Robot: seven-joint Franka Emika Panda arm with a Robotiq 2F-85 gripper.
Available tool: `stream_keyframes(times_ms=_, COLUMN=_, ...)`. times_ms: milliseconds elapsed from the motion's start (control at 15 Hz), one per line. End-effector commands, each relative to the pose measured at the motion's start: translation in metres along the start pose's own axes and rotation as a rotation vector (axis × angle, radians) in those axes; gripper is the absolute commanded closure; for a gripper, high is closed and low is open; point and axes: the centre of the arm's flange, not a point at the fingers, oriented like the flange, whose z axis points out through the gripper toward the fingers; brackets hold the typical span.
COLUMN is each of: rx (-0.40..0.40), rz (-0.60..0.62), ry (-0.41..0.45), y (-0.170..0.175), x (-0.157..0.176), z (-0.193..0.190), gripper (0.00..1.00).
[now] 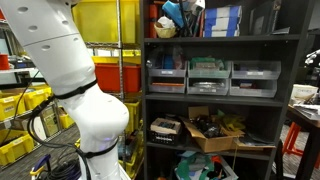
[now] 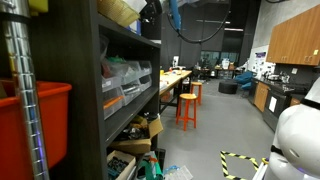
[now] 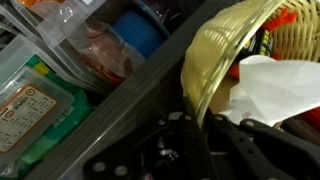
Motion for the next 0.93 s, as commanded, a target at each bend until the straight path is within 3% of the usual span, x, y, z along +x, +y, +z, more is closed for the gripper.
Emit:
stream_keyframes(times_ms=0, rx=-0.029, rz=0.017, ry=0.035, y=-0.016, x=0.005, z=-0.013, gripper=0.98)
stream_keyframes(times_ms=467, rx=-0.011, rz=0.04, ry=0.15, y=-0.033, x=0.026, z=-0.061, gripper=0.98)
stream_keyframes(times_ms=867, rx=-0.024, rz=0.12, ry=0.26, y=-0.013, x=0.048, z=-0.116, gripper=0.98)
